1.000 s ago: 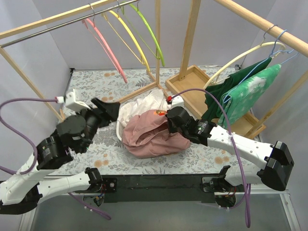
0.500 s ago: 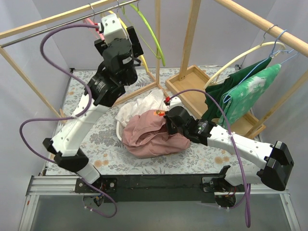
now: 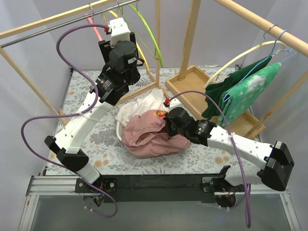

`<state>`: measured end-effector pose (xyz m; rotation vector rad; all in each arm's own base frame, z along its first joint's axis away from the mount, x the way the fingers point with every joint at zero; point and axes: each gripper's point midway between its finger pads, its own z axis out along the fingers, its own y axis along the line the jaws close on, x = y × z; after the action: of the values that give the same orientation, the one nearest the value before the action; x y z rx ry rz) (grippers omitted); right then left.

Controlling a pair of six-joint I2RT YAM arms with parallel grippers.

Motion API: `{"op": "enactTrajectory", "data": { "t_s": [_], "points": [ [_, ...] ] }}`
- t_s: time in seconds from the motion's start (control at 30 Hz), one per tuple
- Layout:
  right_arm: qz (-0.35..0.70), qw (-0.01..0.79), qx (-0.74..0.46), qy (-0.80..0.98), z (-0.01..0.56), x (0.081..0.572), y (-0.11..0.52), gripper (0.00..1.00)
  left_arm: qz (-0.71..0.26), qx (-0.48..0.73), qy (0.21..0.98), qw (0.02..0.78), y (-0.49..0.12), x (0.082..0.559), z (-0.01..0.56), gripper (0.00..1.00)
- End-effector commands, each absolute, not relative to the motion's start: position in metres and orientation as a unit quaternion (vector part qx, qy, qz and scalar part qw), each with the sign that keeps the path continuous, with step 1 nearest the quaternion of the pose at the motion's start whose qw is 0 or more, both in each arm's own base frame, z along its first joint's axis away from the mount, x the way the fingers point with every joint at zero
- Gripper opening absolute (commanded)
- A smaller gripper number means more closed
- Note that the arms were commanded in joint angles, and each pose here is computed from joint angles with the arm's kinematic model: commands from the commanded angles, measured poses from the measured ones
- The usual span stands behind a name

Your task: Place the t-shirt on the hanger

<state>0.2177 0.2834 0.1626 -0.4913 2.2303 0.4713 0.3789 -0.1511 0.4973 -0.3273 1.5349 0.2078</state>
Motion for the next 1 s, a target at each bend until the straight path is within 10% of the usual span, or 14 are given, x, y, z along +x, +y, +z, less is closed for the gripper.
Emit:
{"op": "enactTrajectory", "data": {
  "t_s": [0.0, 0.97],
  "points": [
    [0.202, 0.403, -0.193, 0.872, 0.170, 0.218, 0.286, 0.01, 0.103, -0.177, 0.668, 0.716, -0.119, 0.363, 0.523, 0.62],
    [0.220, 0.382, -0.197, 0.876, 0.160, 0.203, 0.281, 0.01, -0.029, -0.123, 0.742, 0.658, -0.081, 0.399, 0.485, 0.56]
  ]
}}
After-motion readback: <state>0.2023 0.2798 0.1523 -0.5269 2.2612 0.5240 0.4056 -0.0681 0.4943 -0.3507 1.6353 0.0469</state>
